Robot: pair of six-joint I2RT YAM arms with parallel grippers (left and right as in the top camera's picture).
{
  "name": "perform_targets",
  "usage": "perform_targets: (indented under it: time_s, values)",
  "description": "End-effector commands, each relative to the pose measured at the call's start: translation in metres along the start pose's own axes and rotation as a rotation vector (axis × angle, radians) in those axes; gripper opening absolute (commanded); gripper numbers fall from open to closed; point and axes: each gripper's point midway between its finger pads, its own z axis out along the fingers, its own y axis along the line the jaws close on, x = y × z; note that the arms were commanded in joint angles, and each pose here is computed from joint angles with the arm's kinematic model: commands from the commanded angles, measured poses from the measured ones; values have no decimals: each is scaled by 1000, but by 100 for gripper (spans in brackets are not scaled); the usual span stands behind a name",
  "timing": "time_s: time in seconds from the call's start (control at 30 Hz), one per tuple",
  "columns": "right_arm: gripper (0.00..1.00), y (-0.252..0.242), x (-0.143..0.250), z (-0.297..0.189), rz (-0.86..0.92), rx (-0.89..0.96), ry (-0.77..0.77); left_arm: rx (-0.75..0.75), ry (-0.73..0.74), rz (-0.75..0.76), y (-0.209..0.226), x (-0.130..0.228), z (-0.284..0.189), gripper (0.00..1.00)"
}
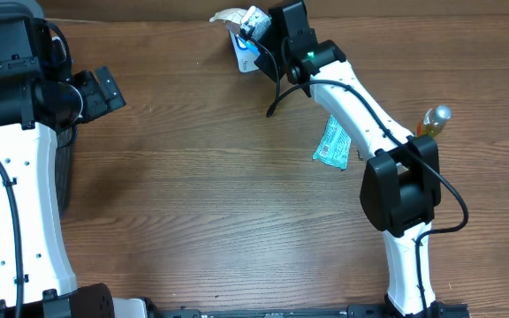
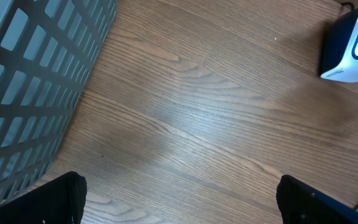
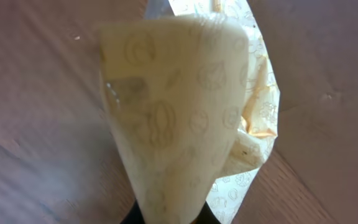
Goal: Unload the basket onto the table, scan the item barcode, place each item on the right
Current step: 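Hold the Pantree bag in front of the white scanner with the right gripper, then bring the Pantree bag down to table center with the right gripper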
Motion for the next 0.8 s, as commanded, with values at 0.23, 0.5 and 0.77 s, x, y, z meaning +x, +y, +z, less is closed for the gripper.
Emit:
perform_targets:
  time_s: [0.23,0.5,0.77]
  values:
    - [4,-15,-1,5,-2,103,3,3,-5,14,-1,-1,-1,100]
    - [4,-17,-14,-8,171,87,-44,3,-5,14,-1,-1,-1,99]
    - [4,-1,-72,-126,461,-167,-200,3,-5,14,-1,-1,-1,99]
